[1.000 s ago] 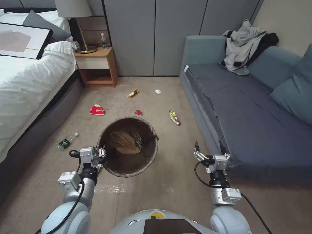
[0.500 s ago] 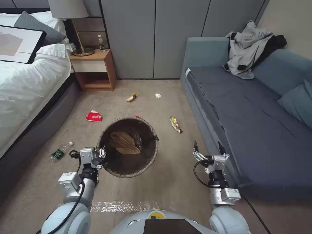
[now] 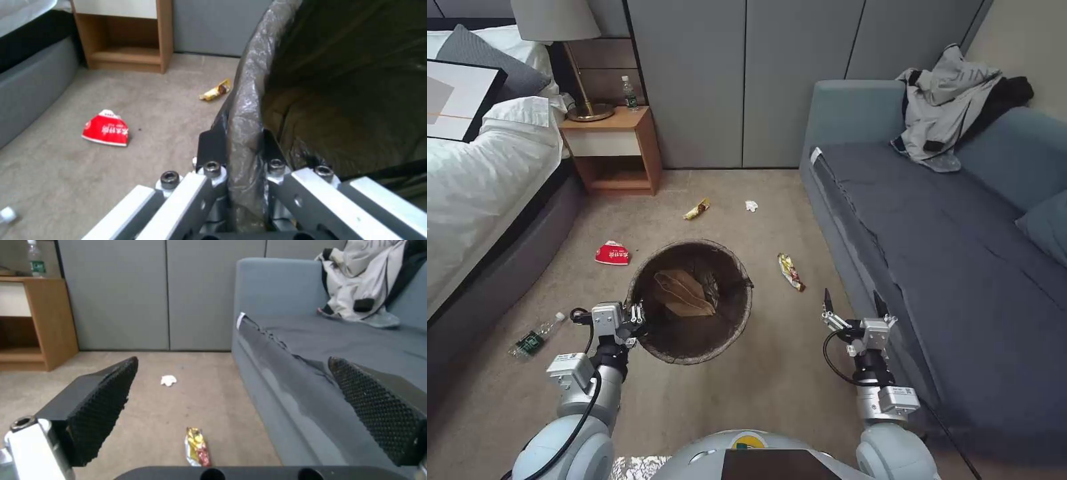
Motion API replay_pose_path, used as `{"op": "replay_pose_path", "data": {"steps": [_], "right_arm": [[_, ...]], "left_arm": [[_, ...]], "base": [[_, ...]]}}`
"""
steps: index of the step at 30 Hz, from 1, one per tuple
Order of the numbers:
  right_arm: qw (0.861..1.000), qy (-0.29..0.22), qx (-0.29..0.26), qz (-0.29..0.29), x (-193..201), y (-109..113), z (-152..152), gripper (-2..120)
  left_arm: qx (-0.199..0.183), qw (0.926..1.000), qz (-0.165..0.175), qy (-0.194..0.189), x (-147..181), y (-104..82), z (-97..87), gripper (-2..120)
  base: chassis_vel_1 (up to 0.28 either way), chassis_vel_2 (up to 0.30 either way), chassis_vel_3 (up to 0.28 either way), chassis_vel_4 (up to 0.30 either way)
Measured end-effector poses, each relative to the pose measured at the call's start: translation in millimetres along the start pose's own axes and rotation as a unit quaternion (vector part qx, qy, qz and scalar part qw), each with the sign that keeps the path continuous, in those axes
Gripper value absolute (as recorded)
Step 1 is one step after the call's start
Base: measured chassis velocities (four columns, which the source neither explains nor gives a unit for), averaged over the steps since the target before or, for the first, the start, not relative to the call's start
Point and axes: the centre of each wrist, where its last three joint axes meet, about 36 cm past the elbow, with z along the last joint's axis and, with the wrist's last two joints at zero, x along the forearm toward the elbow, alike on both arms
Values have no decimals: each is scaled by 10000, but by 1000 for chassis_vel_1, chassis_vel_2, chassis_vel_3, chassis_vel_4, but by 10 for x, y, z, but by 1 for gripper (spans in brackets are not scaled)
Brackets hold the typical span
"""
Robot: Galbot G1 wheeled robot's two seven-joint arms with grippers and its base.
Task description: Pick up the trash bin, then pick up the garbage from the floor and place it into the trash bin.
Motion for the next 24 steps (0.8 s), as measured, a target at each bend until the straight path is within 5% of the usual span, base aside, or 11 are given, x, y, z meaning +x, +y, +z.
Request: {"op": "replay_pose_path", "data": {"steps": [24], "right_arm": [[10000,-10,1,-7,-2,13,8,100]], "left_arm": [[3,10000,-6,-2,-13,8,5,2]], "base": [[-134,133,136,-134]]}}
